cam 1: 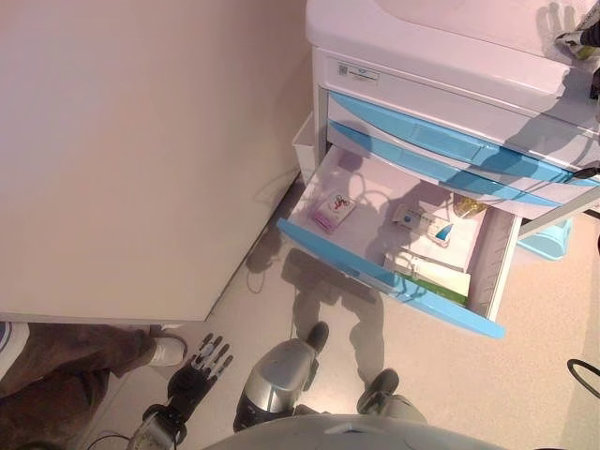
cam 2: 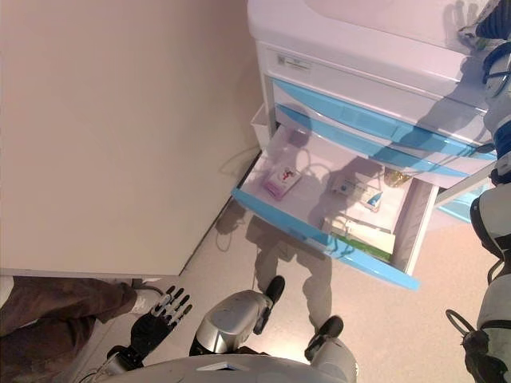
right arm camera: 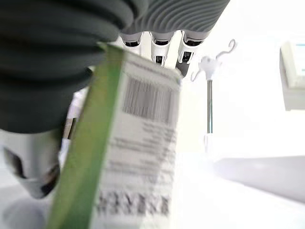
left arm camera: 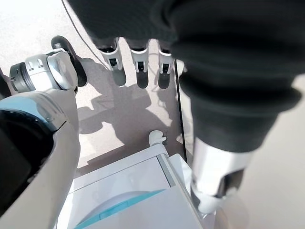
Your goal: Open the drawer and pick up the medicine
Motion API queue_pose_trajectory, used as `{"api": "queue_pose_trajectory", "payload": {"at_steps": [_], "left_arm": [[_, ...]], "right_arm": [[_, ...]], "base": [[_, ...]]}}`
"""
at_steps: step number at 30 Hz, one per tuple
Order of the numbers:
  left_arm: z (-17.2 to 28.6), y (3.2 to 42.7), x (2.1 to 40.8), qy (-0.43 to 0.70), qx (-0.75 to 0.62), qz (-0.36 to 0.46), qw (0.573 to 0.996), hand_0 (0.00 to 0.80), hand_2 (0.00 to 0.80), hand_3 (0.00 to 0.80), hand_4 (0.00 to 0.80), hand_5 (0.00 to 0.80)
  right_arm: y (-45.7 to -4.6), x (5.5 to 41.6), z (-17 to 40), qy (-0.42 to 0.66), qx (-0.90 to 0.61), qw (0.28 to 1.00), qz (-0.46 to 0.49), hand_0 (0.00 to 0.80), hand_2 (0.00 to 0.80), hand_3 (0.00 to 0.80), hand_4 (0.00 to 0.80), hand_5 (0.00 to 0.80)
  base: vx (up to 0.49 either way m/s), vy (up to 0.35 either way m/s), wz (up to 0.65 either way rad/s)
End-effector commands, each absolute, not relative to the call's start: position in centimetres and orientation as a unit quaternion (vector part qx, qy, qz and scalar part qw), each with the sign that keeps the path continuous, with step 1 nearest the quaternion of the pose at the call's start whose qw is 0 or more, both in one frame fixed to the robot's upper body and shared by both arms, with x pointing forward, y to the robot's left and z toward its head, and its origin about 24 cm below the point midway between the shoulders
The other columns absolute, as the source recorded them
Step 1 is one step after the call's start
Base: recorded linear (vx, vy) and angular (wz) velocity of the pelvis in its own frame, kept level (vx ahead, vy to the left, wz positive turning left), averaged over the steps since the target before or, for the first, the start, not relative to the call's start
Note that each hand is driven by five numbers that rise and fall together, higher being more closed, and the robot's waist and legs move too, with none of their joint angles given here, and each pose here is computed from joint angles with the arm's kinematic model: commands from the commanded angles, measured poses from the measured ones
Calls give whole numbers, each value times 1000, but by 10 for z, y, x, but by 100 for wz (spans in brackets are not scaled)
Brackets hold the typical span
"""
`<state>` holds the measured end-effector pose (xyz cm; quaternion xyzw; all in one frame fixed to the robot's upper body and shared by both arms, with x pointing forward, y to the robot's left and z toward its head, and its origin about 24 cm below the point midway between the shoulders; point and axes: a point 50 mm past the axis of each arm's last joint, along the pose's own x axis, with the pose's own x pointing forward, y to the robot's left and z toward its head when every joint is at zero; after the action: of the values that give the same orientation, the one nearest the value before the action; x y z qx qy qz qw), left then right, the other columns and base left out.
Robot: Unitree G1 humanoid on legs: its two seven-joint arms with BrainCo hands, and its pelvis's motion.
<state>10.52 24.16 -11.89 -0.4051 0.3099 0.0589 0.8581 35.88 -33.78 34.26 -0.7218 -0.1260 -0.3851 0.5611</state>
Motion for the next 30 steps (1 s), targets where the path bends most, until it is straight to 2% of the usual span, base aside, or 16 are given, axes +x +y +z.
{"api": "queue_pose_trajectory", "payload": {"at_steps": [1,18,30], "left_arm": [[-116,259,83,326,-386,59,861,0,0,0,0,0],[-118,260,77,347,-375,51,858,0,0,0,0,0],[-121,258,80,368,-330,31,869,0,0,0,0,0]], "right_arm": [[-327,342,393,-201,-735,493,-420,0,0,0,0,0],[-250,347,414,-390,-688,511,-338,0,0,0,0,0],[-213,335,414,-446,-639,554,-292,0,0,0,0,0]], "base": [[11,-3,-4],[3,-21,-4],[-4,-70,-12]]}}
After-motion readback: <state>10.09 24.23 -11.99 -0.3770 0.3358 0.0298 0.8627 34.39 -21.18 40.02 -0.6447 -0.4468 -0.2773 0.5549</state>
